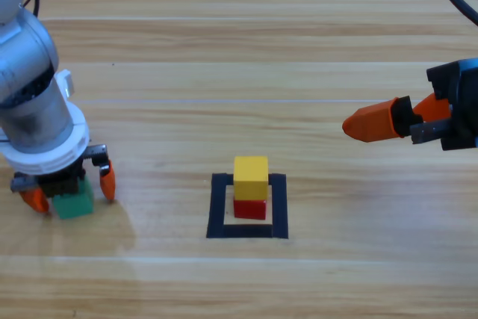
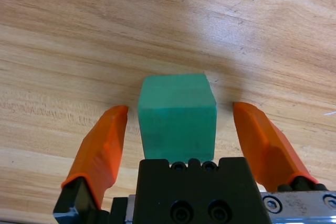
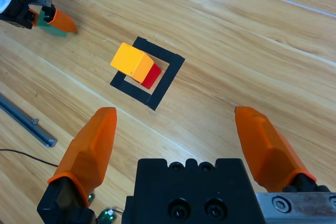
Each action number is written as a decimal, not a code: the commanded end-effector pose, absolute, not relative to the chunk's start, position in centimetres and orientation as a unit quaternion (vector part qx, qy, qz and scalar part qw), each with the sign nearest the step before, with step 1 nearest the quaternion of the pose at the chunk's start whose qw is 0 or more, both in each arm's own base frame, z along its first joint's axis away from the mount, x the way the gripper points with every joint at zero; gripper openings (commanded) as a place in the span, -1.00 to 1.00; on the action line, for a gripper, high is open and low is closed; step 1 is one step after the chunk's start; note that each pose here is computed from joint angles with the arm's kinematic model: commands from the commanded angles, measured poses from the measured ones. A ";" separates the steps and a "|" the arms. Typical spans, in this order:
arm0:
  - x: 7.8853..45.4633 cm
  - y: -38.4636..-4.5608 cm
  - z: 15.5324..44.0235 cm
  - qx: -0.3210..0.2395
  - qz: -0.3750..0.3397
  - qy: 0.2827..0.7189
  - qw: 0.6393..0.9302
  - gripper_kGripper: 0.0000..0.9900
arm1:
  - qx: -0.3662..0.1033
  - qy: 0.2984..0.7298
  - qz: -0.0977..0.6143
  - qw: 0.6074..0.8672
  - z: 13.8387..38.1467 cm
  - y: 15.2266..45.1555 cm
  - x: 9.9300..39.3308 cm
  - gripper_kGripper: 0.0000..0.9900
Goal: Stack the blocks in the rectangular block: red at the bottom, yellow in the middle, green on top
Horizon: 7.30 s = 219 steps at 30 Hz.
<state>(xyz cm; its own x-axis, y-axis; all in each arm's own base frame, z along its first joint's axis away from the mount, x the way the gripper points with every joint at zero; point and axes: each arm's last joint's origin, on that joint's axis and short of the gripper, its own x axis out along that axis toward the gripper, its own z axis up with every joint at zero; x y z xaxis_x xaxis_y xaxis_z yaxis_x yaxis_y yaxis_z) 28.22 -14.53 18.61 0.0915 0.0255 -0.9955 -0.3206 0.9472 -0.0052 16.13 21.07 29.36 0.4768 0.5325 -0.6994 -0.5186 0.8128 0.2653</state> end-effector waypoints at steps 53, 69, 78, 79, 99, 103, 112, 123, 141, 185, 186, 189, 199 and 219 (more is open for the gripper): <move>27.9 -33.9 29.6 0.033 -0.053 0.662 0.747 -0.98 | 0.023 0.403 0.317 0.859 31.7 18.7 14.4 1.00; 28.4 -34.3 29.2 -0.009 -0.011 0.660 0.751 -0.97 | 0.018 0.401 0.316 0.859 32.2 18.1 14.0 1.00; 28.7 -35.0 28.2 -0.006 0.010 0.652 0.758 -0.97 | 0.014 0.402 0.316 0.859 32.1 18.1 14.0 1.00; 28.6 -35.0 28.1 -0.005 0.012 0.651 0.759 -0.97 | 0.015 0.403 0.315 0.859 32.1 18.1 14.0 1.00; 28.4 -36.9 26.4 0.015 0.014 0.645 0.764 -0.97 | 0.013 0.405 0.314 0.859 31.9 18.1 14.0 1.00; 28.5 -36.9 26.5 0.016 0.013 0.644 0.764 -0.97 | 0.013 0.405 0.314 0.859 31.9 18.2 14.0 1.00; 28.4 -36.9 26.1 0.020 0.017 0.647 0.762 -0.98 | 0.014 0.405 0.313 0.859 31.9 18.2 14.0 1.00; 28.2 -36.8 25.2 0.030 0.020 0.657 0.753 -0.98 | 0.013 0.406 0.313 0.858 31.8 18.1 14.0 1.00; 28.2 -37.2 25.4 0.028 0.014 0.653 0.757 -0.98 | 0.014 0.404 0.314 0.859 31.9 18.0 13.9 1.00; 27.9 -38.3 24.2 0.038 0.016 0.653 0.756 -0.97 | 0.017 0.405 0.315 0.858 32.0 18.0 13.8 1.00; 27.8 -38.3 24.2 0.037 0.017 0.653 0.756 -0.94 | 0.018 0.405 0.315 0.858 32.0 18.0 13.8 1.00; 27.9 -38.3 24.2 0.038 0.018 0.653 0.756 -0.74 | 0.017 0.405 0.314 0.858 32.0 18.0 13.8 1.00; 27.8 -38.1 24.6 0.031 0.020 0.651 0.758 1.00 | 0.019 0.404 0.316 0.858 32.1 17.9 13.8 1.00; 20.9 -33.7 41.6 -0.033 -0.078 0.488 0.869 1.00 | 0.012 0.408 0.321 0.855 31.9 18.5 14.0 1.00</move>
